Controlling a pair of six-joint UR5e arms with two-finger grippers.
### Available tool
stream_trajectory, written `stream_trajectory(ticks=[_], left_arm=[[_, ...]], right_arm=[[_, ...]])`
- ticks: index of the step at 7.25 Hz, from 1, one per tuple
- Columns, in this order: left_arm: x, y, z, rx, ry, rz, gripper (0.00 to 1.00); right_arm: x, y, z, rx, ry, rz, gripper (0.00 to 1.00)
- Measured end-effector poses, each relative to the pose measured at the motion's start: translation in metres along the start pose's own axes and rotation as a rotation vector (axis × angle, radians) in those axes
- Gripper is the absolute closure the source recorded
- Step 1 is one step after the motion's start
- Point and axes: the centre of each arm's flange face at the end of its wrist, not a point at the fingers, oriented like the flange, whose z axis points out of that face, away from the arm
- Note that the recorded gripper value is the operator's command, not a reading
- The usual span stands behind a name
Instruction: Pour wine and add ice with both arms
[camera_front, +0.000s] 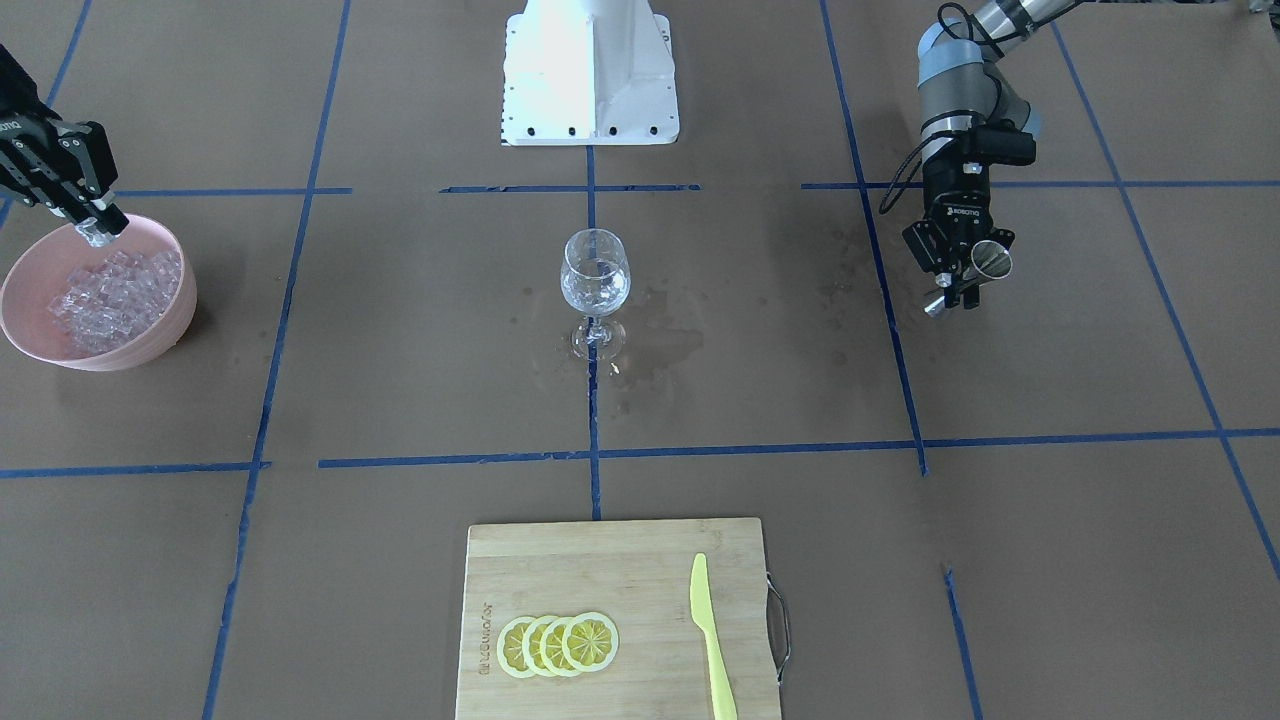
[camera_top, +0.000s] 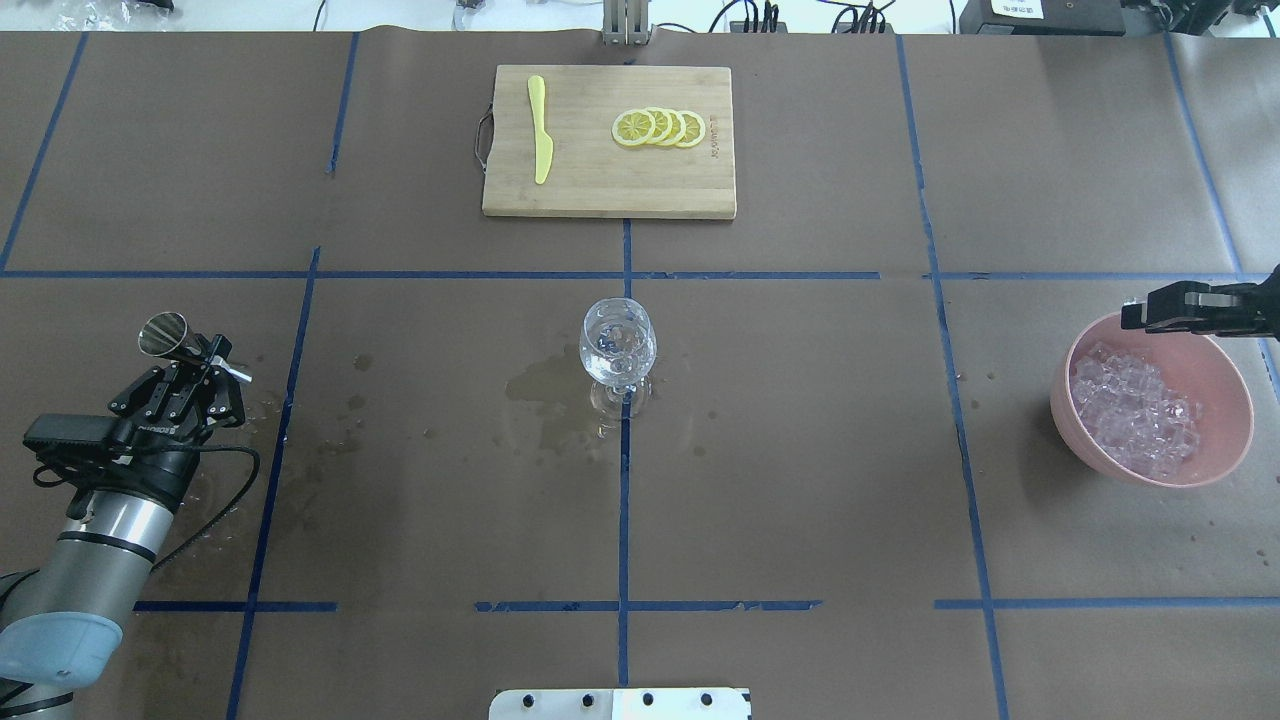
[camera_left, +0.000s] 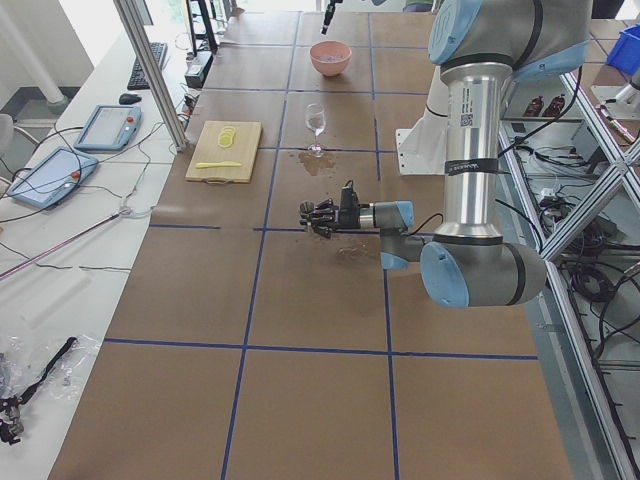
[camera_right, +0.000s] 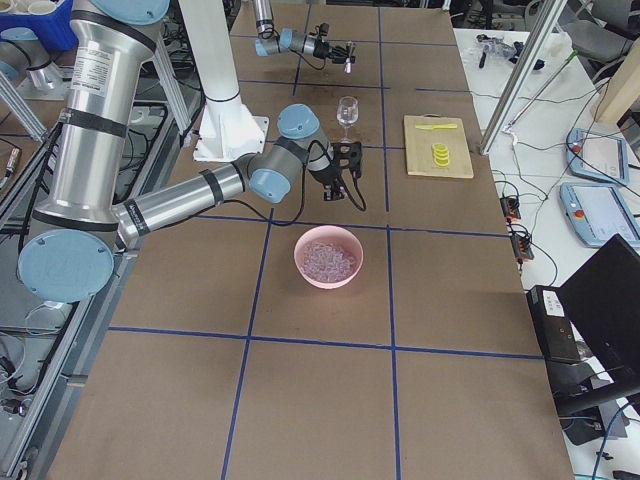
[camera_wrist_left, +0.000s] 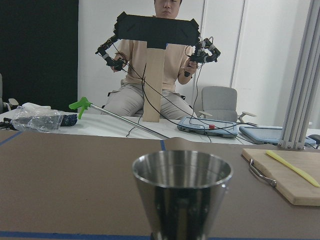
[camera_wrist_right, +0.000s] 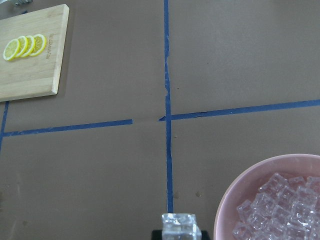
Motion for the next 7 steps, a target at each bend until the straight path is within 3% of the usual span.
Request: stream_trajectory(ticks=[3, 6, 7], left_arm=[[0.000, 0.010, 0.000, -0.017, -0.016, 0.054, 0.92], [0.001, 0.016, -0.003, -0.030, -0.012, 0.067, 0.71], [0.000, 0.019, -0.004, -0.034, -0.011, 0.072, 0.69]], right_arm=[[-0.026, -0.011, -0.002, 0.022, -0.049, 0.019, 1.00], [-0.075, -0.028, -0.005, 0.043, -0.139, 0.055, 1.00], [-0.092, -0.031, -0.003, 0.042, -0.166, 0.052, 1.00]])
